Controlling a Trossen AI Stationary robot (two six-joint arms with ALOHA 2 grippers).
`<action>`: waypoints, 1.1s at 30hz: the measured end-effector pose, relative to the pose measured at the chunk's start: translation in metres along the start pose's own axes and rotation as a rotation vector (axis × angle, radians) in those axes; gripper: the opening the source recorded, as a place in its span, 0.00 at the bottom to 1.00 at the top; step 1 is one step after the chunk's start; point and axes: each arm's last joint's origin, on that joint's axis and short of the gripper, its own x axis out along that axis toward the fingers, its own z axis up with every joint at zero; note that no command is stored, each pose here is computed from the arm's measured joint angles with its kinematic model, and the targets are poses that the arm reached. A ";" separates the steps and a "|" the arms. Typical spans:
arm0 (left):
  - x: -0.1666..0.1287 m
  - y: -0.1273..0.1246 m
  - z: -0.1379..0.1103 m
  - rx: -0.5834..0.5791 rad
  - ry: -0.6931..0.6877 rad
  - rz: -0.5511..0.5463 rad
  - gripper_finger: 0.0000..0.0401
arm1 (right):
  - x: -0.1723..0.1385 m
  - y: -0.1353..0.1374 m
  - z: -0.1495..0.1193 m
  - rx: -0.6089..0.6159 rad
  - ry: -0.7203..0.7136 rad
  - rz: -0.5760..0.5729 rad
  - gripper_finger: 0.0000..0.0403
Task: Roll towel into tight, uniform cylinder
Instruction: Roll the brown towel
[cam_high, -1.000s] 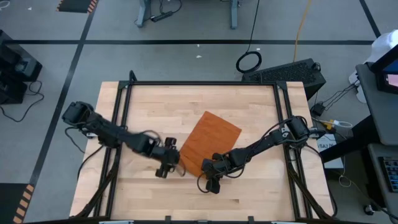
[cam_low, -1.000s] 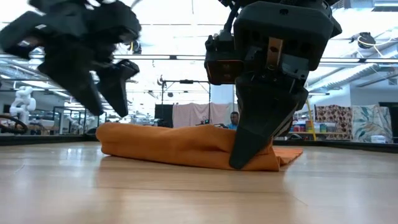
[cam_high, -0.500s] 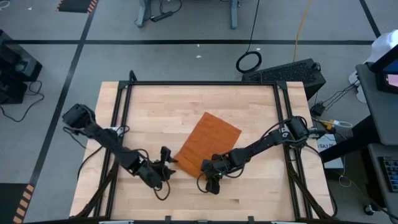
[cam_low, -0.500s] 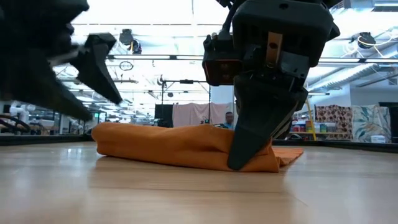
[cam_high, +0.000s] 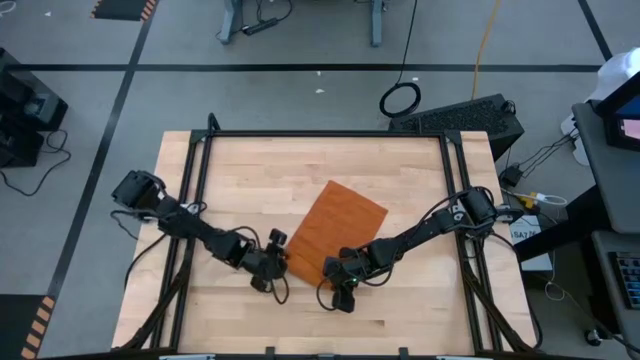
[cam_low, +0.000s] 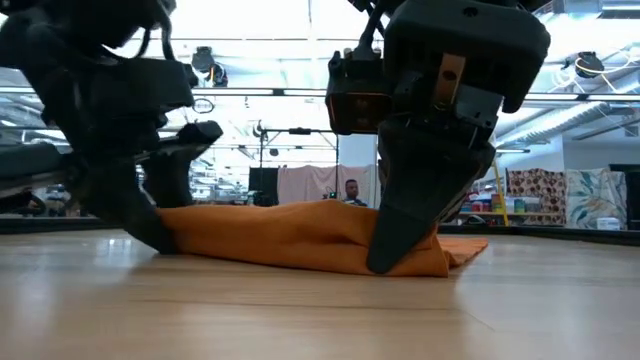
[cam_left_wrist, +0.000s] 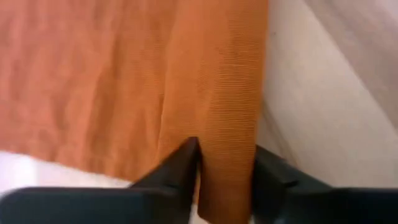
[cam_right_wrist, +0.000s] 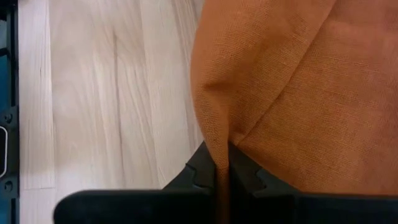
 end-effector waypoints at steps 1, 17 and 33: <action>0.000 0.002 0.000 -0.006 -0.003 -0.026 0.22 | 0.000 0.000 0.000 -0.008 0.001 0.000 0.01; -0.010 0.029 0.016 -0.552 0.051 -0.465 0.01 | -0.035 0.033 -0.016 -0.079 -0.041 -0.018 0.22; 0.022 0.038 0.007 -0.707 0.110 -0.574 0.01 | -0.032 0.091 -0.067 -0.377 -0.396 -0.294 0.52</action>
